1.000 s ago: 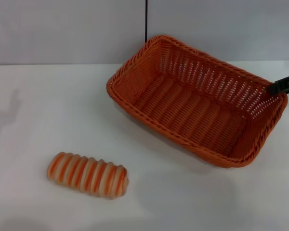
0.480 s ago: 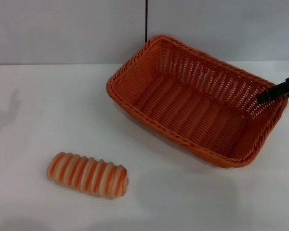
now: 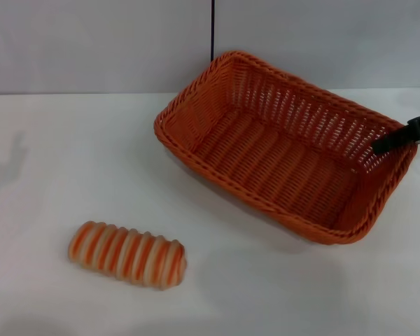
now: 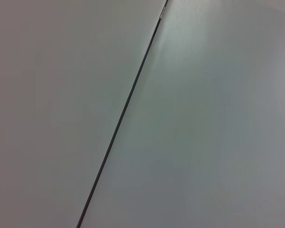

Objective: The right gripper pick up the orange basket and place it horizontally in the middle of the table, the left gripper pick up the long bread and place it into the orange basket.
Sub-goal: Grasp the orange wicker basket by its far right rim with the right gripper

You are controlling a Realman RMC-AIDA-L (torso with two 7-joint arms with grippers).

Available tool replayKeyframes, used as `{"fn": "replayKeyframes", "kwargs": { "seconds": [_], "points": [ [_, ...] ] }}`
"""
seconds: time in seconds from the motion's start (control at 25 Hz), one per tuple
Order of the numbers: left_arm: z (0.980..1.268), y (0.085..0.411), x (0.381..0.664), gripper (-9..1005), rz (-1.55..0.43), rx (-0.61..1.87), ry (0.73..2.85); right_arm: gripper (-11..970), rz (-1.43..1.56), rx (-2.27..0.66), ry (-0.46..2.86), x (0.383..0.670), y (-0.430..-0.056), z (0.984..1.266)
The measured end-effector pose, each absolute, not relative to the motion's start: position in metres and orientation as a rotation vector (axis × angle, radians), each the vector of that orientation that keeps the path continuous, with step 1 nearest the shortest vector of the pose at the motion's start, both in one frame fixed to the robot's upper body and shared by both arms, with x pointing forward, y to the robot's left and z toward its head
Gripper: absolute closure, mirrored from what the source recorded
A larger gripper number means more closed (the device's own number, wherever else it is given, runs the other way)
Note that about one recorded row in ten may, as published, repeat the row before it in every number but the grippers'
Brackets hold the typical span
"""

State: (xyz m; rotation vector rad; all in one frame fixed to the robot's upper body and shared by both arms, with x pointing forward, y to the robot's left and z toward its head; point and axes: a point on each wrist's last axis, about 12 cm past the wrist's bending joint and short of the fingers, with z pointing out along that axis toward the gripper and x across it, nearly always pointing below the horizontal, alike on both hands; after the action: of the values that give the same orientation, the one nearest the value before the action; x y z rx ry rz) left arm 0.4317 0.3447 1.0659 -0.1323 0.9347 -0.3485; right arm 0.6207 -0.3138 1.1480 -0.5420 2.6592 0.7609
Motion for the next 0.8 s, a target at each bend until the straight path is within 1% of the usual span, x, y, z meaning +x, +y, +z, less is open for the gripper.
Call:
{"fn": "replayKeyframes", "kwargs": {
  "seconds": [0.08,0.52,0.8],
  "points": [
    [1.066,0.3452,0.4315,213,-0.346,-0.133,0.934,535,0.758,-0.539,2.658,0.6203,-0.3138,1.1467],
    [1.0677,0.3468,0.4325,213,-0.34,-0.128,0.924,746,0.741,-0.519,2.625,0.6176,-0.3143,1.1377],
    [1.0678,0.3477,0.431,213,-0.338,-0.125,0.924,786,0.768,-0.5,2.542,0.6173,-0.3138,1.1431]
  ]
}}
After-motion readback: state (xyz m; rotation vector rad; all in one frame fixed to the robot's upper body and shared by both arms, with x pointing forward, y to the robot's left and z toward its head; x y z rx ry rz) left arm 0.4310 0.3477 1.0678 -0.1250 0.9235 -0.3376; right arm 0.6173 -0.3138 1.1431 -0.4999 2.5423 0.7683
